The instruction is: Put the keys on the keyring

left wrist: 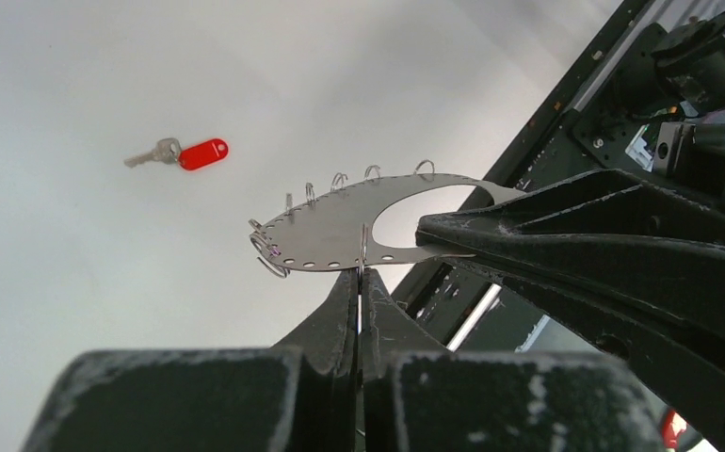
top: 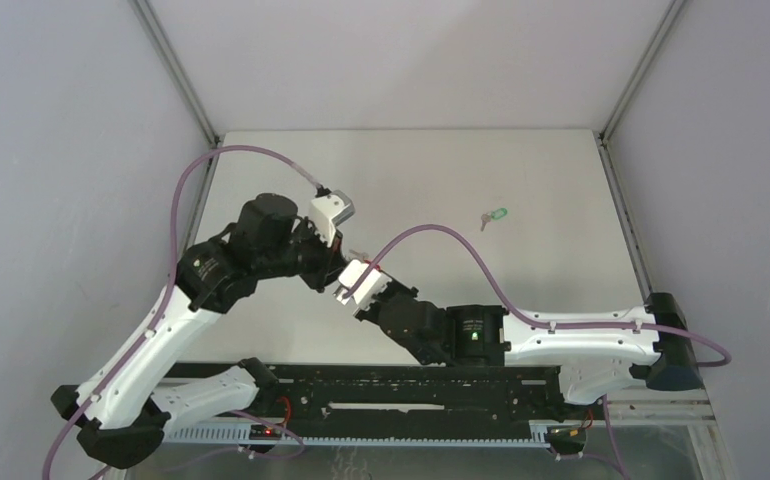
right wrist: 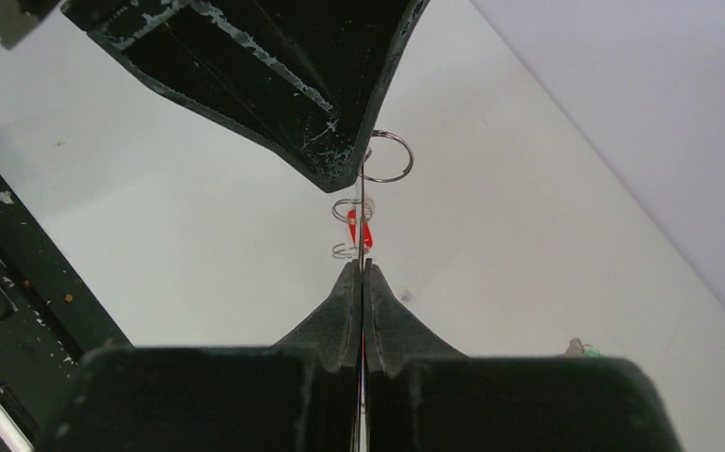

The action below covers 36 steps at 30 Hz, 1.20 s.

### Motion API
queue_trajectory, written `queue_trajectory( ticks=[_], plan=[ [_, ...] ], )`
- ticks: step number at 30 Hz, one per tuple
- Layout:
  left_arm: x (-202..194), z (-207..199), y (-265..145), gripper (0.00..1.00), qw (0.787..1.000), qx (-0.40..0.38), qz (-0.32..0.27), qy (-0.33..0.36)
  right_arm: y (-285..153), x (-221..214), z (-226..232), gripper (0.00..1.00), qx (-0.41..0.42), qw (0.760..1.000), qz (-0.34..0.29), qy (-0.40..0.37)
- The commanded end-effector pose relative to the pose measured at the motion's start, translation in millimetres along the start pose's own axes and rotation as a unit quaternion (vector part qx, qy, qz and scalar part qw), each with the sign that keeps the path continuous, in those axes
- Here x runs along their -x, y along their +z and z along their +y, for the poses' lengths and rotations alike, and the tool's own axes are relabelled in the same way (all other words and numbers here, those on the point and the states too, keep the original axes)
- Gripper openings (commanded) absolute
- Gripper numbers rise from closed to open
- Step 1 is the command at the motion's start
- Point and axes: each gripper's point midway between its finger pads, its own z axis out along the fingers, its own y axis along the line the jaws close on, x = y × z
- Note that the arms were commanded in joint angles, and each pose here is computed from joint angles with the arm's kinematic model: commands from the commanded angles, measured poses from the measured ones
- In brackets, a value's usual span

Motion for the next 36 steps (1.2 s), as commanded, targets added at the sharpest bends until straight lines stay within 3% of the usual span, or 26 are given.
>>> queue_trajectory(
  ticks=[1, 14, 23, 33, 36],
  plan=[
    [2, 2, -7, 0.0, 1.0, 0.009, 0.017, 0.008, -5, 31, -4, 0.0, -0.013, 0.999, -0.038, 0.027],
    [-8, 2, -5, 0.0, 0.997, -0.006, 0.072, -0.041, -2, 17, -18, 0.0, -0.075, 0.997, -0.014, 0.015],
    [-13, -6, -4, 0.0, 0.993, -0.047, 0.089, -0.058, 2, 26, -3, 0.0, -0.036, 0.999, -0.032, 0.023],
    [-50, 13, -2, 0.0, 0.978, -0.035, 0.204, 0.007, -18, 42, 11, 0.39, 0.107, 0.985, -0.063, 0.118],
    [-51, 20, -4, 0.0, 0.975, -0.026, 0.216, 0.032, -30, 41, -2, 0.43, 0.118, 0.978, -0.075, 0.155]
  ],
)
